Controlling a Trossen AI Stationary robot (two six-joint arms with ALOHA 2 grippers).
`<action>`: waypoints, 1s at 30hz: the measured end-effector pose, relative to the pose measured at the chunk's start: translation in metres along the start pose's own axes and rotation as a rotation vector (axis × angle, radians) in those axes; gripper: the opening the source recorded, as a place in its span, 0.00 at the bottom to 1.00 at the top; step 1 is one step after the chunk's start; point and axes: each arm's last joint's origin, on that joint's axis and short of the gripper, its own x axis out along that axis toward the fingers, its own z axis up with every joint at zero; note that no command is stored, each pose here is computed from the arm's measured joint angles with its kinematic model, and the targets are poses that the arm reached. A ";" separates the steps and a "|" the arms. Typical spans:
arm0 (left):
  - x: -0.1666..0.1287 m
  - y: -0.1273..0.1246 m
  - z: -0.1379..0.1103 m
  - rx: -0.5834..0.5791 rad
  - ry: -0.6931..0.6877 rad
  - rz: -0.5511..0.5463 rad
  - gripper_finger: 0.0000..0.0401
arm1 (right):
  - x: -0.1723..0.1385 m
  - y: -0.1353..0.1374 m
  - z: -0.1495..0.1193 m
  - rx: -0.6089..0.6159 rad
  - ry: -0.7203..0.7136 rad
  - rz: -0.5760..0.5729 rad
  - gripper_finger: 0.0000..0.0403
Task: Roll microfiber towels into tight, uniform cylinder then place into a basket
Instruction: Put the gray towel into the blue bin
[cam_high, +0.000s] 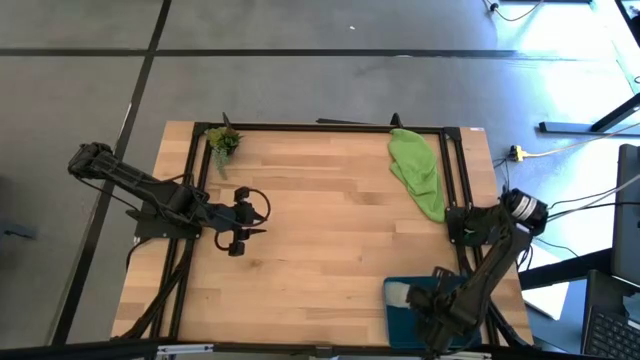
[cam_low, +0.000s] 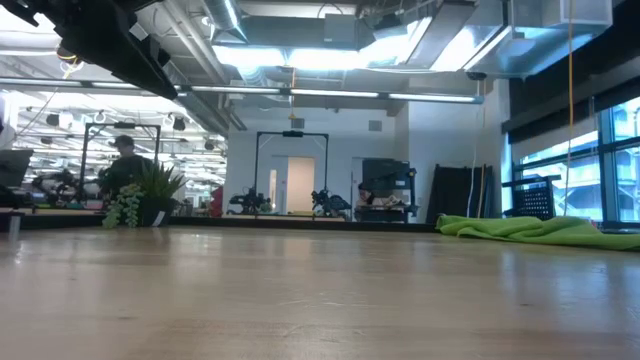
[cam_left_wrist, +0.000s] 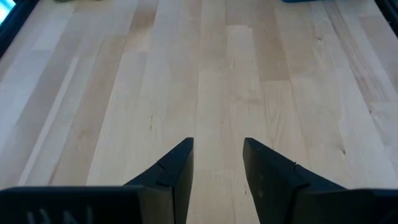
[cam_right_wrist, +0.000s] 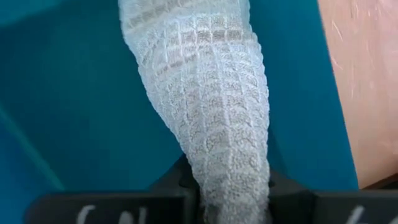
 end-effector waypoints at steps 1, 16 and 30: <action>0.000 0.000 0.000 0.000 0.000 0.000 0.32 | 0.003 0.001 0.001 -0.012 0.004 -0.011 0.12; 0.000 0.000 0.000 0.000 0.000 -0.002 0.32 | 0.046 -0.011 0.014 -0.039 0.169 -0.004 0.12; 0.000 0.000 0.000 0.000 -0.001 -0.002 0.32 | 0.048 -0.013 0.013 -0.034 0.205 -0.016 0.42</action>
